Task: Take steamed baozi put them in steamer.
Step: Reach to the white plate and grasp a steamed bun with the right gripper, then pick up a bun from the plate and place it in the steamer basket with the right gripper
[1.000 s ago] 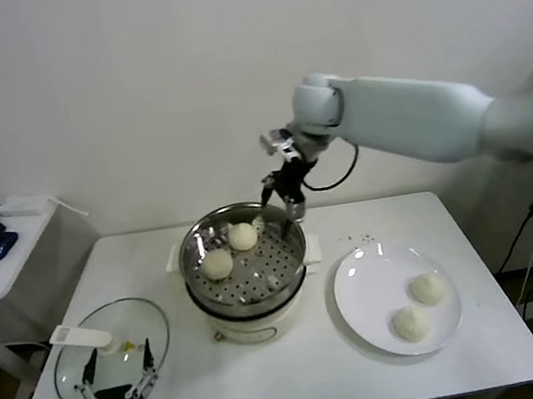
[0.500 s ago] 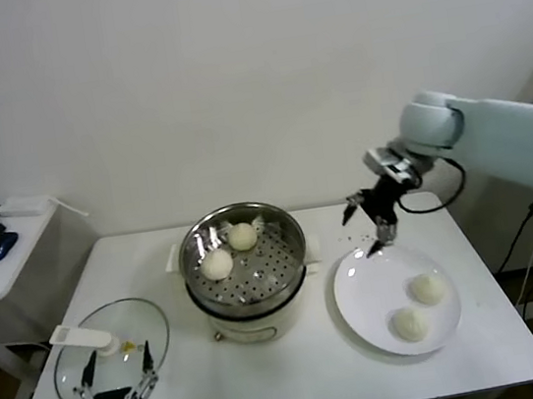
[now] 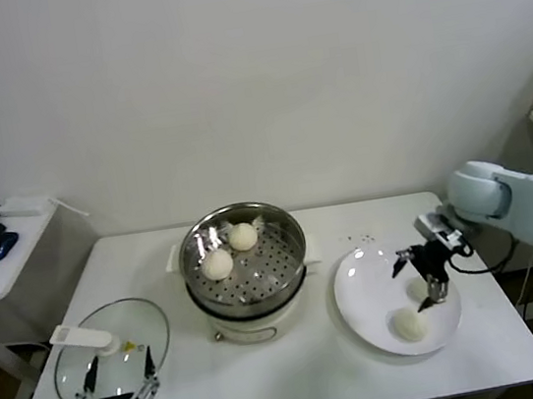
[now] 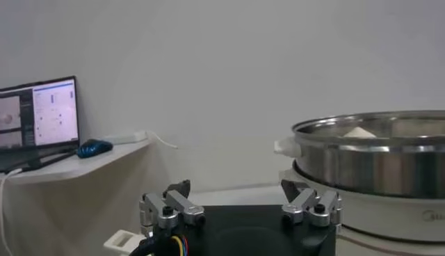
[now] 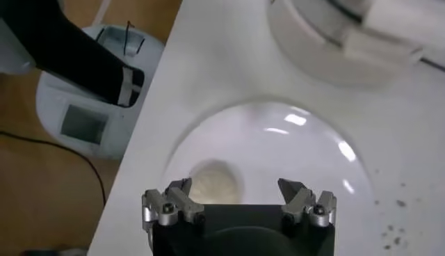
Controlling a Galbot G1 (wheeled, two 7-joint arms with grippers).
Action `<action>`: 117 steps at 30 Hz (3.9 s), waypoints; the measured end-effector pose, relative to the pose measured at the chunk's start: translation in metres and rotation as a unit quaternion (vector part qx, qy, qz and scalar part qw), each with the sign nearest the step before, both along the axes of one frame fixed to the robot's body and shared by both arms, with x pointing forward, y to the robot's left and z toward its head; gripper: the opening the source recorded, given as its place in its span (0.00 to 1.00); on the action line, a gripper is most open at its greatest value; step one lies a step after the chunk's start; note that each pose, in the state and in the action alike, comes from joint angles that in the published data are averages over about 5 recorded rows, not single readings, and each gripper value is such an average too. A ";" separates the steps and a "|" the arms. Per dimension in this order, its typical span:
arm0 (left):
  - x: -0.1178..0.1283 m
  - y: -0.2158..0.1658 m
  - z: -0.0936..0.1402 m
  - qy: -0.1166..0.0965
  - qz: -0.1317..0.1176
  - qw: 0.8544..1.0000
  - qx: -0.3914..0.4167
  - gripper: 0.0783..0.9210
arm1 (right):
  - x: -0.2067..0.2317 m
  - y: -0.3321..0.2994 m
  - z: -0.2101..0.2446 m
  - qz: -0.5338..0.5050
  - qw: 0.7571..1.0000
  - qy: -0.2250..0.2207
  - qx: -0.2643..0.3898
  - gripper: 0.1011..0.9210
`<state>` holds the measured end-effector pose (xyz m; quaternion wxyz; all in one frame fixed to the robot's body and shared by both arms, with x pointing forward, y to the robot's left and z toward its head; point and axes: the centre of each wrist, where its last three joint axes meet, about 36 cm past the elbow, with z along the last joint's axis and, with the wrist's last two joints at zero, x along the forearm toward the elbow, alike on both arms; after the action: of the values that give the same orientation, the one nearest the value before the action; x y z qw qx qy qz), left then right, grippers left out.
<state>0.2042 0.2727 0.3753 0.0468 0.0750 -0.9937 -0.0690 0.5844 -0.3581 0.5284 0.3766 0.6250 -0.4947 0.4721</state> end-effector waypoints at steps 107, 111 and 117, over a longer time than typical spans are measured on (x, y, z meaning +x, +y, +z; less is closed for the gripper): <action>0.003 0.008 0.001 0.018 0.001 1.000 0.000 0.88 | 0.000 0.352 0.154 0.563 0.780 -0.260 -0.087 0.65; 0.004 0.009 0.000 0.019 0.003 1.000 0.001 0.88 | 0.001 0.371 0.137 0.579 0.771 -0.252 -0.085 0.65; 0.004 0.009 -0.002 0.021 0.004 1.000 0.000 0.88 | 0.000 0.387 0.117 0.592 0.766 -0.237 -0.081 0.64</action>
<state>0.2086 0.2820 0.3737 0.0681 0.0771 -0.9922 -0.0706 0.5841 0.0290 0.6454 -0.0580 0.6290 -0.0602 0.7729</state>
